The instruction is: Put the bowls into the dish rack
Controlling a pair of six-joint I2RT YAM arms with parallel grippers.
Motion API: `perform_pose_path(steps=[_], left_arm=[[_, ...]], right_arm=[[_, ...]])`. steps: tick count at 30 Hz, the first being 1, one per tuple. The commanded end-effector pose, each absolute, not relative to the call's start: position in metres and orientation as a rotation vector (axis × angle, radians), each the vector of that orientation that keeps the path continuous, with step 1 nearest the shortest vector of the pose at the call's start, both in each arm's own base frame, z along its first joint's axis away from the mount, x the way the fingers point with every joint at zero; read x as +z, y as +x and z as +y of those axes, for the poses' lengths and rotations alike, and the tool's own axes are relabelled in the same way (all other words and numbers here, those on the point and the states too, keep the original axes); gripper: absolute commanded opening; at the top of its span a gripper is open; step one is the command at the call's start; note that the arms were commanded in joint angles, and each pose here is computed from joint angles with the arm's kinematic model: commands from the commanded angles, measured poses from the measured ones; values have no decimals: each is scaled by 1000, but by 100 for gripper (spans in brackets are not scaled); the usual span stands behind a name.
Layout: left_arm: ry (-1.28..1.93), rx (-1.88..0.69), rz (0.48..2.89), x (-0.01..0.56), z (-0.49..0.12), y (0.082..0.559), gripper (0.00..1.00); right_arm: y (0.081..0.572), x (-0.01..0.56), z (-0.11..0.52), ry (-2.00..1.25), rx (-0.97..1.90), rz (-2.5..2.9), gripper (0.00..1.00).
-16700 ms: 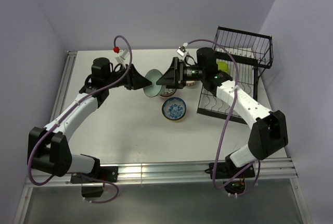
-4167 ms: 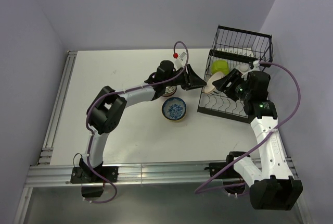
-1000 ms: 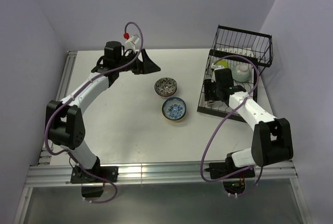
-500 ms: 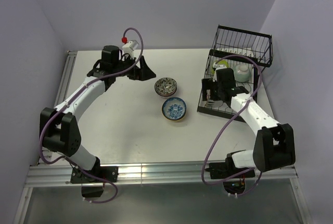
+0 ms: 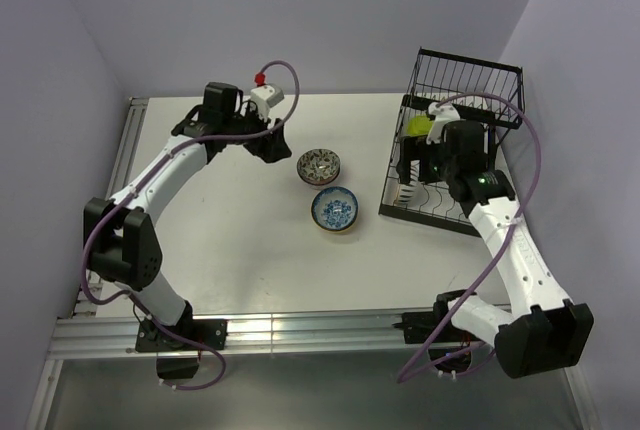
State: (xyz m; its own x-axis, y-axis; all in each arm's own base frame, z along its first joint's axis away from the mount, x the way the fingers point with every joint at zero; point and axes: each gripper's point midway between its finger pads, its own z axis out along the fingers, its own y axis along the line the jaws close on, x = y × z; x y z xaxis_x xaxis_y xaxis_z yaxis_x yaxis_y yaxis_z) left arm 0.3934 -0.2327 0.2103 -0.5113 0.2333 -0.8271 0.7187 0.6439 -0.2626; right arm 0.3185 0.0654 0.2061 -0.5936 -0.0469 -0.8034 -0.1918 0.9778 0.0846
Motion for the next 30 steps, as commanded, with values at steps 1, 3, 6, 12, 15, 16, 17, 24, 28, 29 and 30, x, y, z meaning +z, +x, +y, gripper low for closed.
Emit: perform_pose_path(steps=[1, 3, 6, 12, 15, 16, 17, 24, 28, 29, 30], left_arm=[[1149, -694, 1872, 216, -244, 376, 76], [1412, -617, 1701, 211, -251, 363, 74], [1717, -538, 1532, 192, -257, 342, 70], [1998, -555, 1411, 152, -273, 333, 61], [1971, -563, 1382, 152, -285, 344, 61], [1976, -571, 1371, 150, -286, 344, 60], [1991, -567, 1352, 149, -289, 343, 60], [2091, -557, 1277, 123, -308, 341, 55], [2093, -537, 1261, 118, -317, 355, 54], [2092, -528, 1263, 113, -318, 358, 54], [2086, -518, 1255, 113, -319, 362, 53]], right_arm=[[307, 227, 65, -232, 251, 2185, 100], [305, 231, 67, -247, 290, 2190, 100], [304, 231, 66, -234, 326, 2209, 100], [307, 231, 60, -165, 365, 2227, 100], [309, 231, 61, -150, 376, 2233, 100], [310, 233, 62, -117, 395, 2243, 100], [310, 233, 63, -107, 404, 2247, 100], [311, 234, 63, -73, 424, 2260, 100], [308, 236, 65, -53, 440, 2238, 100], [308, 236, 63, -48, 428, 2236, 100], [308, 236, 62, -48, 422, 2234, 100]])
